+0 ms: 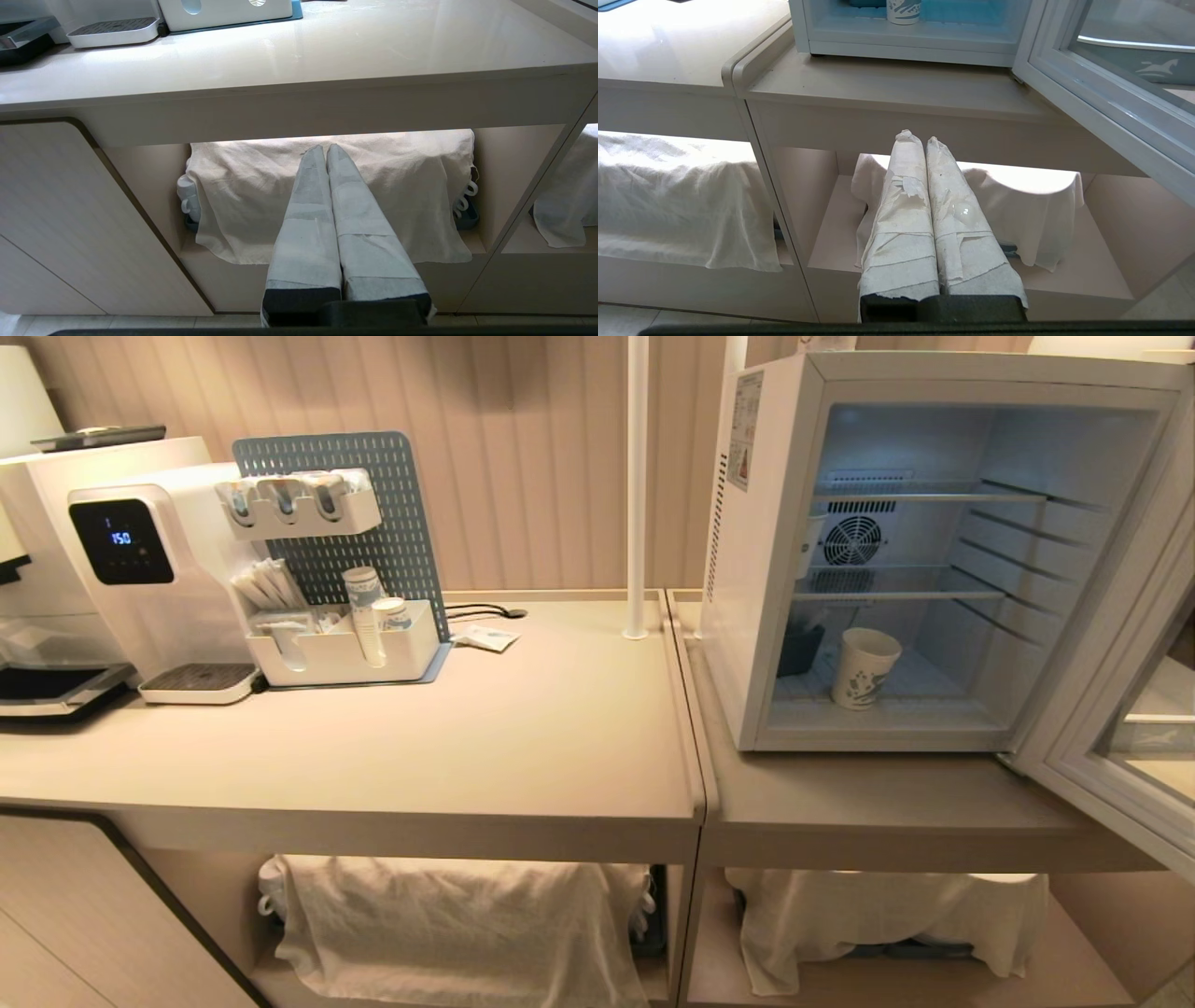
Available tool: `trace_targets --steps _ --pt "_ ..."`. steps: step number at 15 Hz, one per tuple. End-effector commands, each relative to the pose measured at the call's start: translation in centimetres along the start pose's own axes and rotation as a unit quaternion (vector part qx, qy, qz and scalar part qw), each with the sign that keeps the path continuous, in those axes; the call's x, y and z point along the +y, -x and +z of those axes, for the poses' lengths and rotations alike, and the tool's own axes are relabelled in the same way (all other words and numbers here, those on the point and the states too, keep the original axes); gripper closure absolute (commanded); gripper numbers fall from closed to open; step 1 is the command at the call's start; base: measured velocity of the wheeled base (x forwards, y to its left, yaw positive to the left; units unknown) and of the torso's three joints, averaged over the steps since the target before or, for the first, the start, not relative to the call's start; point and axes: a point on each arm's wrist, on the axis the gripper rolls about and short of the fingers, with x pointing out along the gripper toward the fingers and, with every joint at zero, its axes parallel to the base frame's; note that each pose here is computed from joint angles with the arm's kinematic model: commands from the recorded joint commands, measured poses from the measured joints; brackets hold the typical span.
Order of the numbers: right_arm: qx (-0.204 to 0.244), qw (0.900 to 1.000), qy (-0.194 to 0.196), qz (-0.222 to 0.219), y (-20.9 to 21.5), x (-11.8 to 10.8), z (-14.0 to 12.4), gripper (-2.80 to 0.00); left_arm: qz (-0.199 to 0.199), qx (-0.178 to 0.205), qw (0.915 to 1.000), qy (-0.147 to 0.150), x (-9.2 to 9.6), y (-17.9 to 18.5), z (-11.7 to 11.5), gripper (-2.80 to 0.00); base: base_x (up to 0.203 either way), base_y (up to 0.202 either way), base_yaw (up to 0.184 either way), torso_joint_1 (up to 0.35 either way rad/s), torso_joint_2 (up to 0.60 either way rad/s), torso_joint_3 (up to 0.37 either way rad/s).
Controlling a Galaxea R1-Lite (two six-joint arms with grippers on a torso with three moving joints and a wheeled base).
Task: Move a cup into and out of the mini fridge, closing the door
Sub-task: Put the yoghurt in the freezer
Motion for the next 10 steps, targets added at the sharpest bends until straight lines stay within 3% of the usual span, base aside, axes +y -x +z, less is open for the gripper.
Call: trace_targets --steps 1,10 --pt "0.0 1.0 0.0 0.0 0.0 0.0 0.0 0.0 0.0 0.0 1.0 0.0 0.0 0.0 0.0 0.0 0.0 0.0 0.0 0.0 0.0 0.0" --pt "0.0 1.0 -0.002 -0.001 0.0 -0.01 0.0 0.0 0.0 0.003 1.0 -0.006 -0.01 0.0 -0.06 0.0 0.0 0.0 0.0 0.0 0.0 0.0"
